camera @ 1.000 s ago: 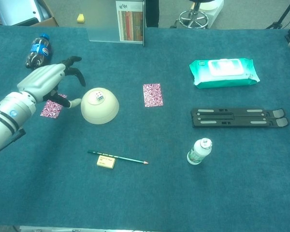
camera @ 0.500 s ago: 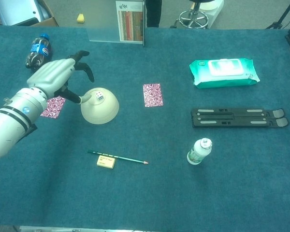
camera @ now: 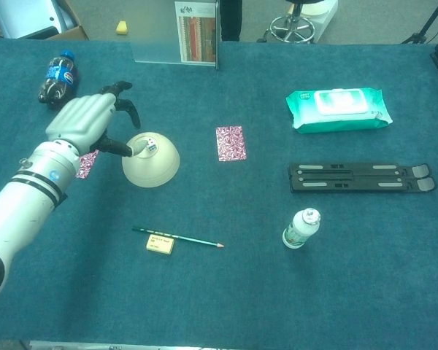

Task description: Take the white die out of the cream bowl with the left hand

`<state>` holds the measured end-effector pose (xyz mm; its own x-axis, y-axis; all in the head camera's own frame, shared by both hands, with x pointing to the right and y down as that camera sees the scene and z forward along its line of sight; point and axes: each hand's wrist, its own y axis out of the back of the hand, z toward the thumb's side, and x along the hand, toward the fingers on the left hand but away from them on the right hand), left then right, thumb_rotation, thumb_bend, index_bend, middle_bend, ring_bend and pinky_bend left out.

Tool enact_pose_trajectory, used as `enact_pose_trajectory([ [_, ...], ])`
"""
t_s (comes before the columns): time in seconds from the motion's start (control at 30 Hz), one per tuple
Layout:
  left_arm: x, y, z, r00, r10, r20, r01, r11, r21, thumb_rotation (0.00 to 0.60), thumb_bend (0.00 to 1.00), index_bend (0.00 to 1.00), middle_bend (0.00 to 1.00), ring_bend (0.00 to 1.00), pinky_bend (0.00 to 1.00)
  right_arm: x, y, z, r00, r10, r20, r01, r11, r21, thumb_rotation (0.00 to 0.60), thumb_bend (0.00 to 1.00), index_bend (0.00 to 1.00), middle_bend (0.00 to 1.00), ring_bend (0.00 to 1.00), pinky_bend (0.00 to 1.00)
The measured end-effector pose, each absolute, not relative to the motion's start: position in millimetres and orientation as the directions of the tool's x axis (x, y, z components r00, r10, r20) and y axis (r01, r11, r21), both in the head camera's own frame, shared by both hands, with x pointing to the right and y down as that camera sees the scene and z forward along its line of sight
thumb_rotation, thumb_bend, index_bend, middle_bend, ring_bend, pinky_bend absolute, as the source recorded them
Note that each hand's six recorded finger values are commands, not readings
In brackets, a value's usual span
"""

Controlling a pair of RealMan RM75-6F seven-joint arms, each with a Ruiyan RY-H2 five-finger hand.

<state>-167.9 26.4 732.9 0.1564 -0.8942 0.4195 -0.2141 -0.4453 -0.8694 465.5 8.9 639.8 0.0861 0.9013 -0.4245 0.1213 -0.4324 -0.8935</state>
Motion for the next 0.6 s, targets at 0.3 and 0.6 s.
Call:
enact_pose_trajectory([
  [0.3,-167,30,740,0.155,-0.892,0.424,-0.203,-0.448,-0.870,0.465,0.27,0.43,0.05,0.05,0.19,467,10,642,0.082,0.899,-0.431,0.122,-0.438,-0.891,0.600,0.00,0.30,0.29,0.21,0.25],
  [0.6,-153,33,743,0.177,-0.887,0.426,-0.212,-0.457,-0.864,0.468,0.27,0.43,0.06,0.05,0.19,469,11,643,0.075,0.899,-0.432,0.127,-0.439,-0.890,0.600,0.00,0.30,0.29,0.21,0.25],
])
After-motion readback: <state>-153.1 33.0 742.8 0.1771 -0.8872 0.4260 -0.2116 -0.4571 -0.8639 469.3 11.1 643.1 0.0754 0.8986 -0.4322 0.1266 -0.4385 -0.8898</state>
